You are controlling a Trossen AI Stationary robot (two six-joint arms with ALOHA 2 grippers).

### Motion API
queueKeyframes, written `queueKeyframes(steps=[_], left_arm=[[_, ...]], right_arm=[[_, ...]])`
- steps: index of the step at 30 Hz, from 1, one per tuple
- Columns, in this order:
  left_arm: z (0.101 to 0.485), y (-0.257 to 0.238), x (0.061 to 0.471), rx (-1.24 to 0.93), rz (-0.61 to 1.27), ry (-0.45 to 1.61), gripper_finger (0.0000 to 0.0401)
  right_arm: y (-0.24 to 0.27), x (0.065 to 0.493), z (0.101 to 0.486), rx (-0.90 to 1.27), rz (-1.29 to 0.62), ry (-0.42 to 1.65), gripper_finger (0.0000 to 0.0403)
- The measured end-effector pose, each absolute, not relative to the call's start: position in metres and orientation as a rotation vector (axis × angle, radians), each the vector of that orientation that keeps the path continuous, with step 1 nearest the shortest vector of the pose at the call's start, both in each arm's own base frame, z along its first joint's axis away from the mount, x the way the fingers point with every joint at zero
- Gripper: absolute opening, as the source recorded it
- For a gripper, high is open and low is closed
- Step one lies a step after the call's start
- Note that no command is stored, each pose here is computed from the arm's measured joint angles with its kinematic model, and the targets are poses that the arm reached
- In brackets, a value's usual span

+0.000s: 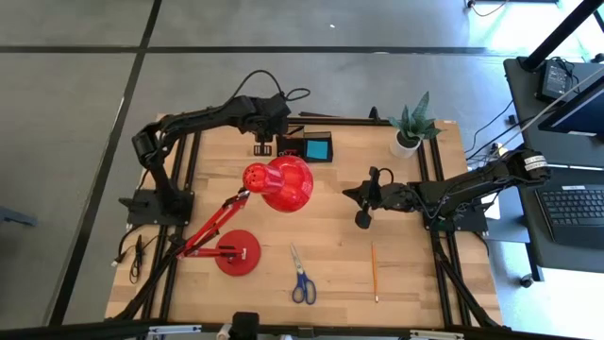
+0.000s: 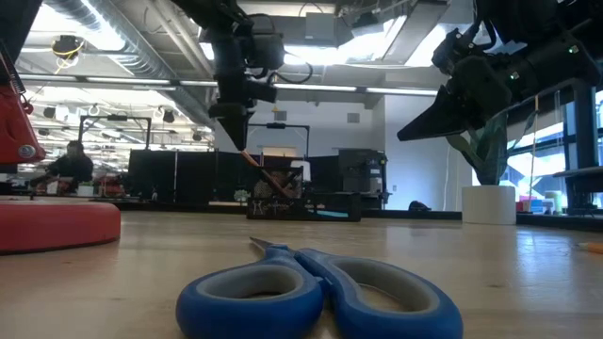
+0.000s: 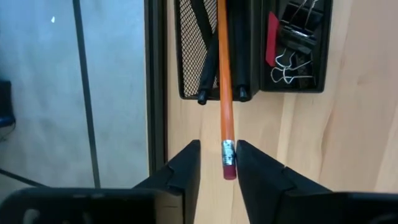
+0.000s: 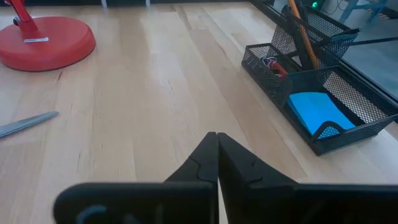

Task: Pick and place office supplies into organizer
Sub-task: Put the top pencil into the desk organizer, then put the pencil into the desk organizer

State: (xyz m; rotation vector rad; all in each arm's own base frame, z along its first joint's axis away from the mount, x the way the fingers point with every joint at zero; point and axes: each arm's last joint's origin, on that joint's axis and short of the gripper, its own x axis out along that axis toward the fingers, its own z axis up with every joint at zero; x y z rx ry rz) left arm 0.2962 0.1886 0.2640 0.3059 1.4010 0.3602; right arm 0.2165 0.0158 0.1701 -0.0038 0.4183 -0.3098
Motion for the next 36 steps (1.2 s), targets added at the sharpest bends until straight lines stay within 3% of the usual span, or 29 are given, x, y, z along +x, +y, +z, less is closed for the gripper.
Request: queueKeyframes(steps=[12, 21, 36], left_arm=[[0.295, 0.19, 0.304, 0.297, 0.408, 1.294, 0.0125], [0.309, 0.166, 0.307, 0.209, 0.187, 1.159, 0.0127], [0.332, 0.14, 0.274, 0.023, 0.117, 1.002, 0.0127]], right_arm=[[0.016, 0.216, 0.168, -0.003, -0.312, 0.439, 0.0007], [0.016, 0.214, 0.166, -0.008, -0.313, 0.463, 0.0007], [0.024, 0.211, 0.161, 0.02, -0.289, 0.513, 0.0007]])
